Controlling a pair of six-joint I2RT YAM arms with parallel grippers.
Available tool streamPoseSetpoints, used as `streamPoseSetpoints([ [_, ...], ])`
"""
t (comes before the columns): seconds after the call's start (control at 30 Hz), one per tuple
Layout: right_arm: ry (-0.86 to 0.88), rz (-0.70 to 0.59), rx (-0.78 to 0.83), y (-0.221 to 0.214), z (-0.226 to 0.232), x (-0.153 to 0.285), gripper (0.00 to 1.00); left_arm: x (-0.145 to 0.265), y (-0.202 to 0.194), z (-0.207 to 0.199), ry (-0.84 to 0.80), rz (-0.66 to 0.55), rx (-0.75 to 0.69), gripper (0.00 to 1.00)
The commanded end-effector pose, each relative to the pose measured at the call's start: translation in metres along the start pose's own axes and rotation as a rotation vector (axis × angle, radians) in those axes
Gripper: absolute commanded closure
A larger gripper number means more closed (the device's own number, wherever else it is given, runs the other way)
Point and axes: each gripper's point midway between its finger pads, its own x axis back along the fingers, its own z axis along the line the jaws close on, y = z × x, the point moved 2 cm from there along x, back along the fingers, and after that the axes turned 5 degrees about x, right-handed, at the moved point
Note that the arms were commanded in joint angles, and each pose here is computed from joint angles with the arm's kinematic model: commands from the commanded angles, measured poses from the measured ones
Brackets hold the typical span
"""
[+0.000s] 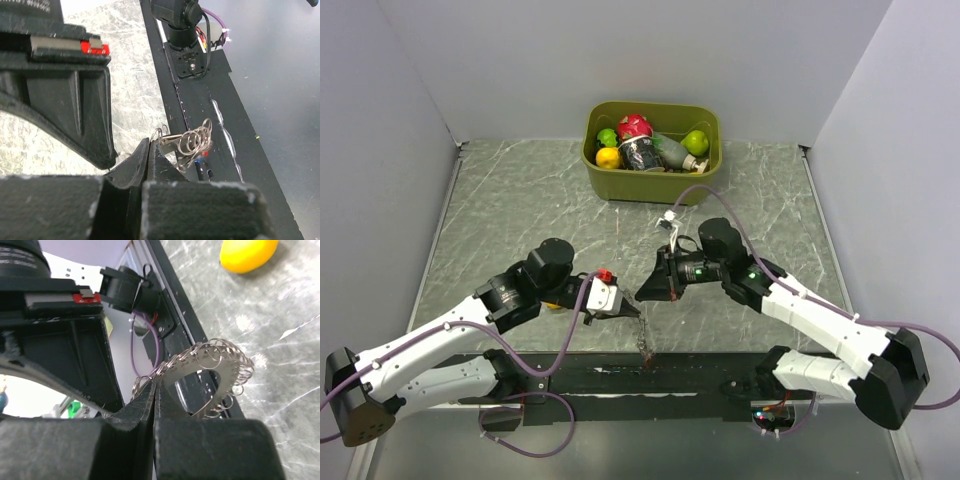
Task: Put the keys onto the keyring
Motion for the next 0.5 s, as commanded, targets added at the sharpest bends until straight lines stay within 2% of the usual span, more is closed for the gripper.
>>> streamPoseSetpoints([
  [0.0, 0.01, -0.14, 0.088, 0.02, 0.013, 0.013, 1.0, 0.005, 0.025, 0.003, 0.027, -0.07, -0.09, 0.99],
  [0.47, -0.029, -0.211, 0.111, 0.02, 0.016, 0.027, 1.0, 0.008, 0.024, -0.002, 0.031, -0.064, -0.104, 0.99],
])
